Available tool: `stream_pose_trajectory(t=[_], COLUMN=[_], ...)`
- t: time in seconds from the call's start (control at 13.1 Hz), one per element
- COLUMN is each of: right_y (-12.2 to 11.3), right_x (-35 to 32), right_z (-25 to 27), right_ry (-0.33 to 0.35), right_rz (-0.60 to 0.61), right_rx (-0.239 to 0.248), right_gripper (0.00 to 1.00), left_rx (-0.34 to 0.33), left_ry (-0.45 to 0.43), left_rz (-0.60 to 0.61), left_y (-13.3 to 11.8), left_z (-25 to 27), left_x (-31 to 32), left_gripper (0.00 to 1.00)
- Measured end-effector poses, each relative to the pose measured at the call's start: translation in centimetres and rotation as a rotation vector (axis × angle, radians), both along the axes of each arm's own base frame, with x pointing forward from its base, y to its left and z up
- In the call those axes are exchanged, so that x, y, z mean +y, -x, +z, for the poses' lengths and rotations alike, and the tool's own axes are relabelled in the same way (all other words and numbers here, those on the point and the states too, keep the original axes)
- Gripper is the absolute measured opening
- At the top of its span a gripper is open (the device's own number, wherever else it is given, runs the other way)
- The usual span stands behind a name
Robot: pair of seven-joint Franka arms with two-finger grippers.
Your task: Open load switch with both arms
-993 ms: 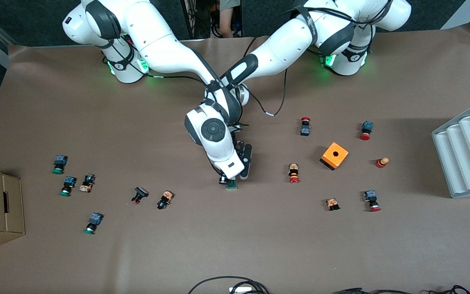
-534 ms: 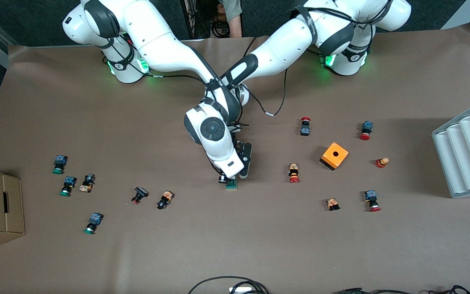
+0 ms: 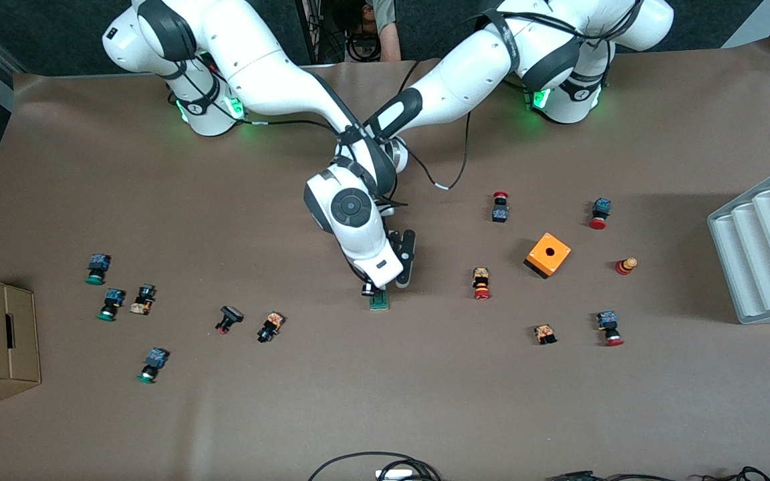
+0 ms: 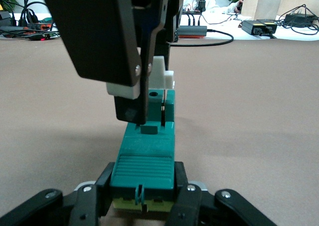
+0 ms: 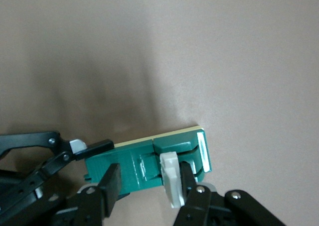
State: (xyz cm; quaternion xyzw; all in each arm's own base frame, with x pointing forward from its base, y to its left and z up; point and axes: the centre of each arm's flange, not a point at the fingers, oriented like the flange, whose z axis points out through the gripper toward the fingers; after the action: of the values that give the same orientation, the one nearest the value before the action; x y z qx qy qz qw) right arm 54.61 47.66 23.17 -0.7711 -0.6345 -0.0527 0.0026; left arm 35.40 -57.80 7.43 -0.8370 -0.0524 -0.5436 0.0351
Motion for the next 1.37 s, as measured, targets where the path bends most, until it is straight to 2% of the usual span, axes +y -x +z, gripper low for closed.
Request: stream_pose_trajectory(t=[1.37], right_y=[0.24], right_x=[-0.1], right_z=[0.86], right_ry=[0.008], right_rz=[0.0], right_rx=[0.026], right_gripper=[0.55], left_rx=[-0.005], left_ry=[-0.002], left_rz=[0.002], left_y=[0.05], left_z=[-0.08], left_x=[-0.04], left_gripper=[0.5])
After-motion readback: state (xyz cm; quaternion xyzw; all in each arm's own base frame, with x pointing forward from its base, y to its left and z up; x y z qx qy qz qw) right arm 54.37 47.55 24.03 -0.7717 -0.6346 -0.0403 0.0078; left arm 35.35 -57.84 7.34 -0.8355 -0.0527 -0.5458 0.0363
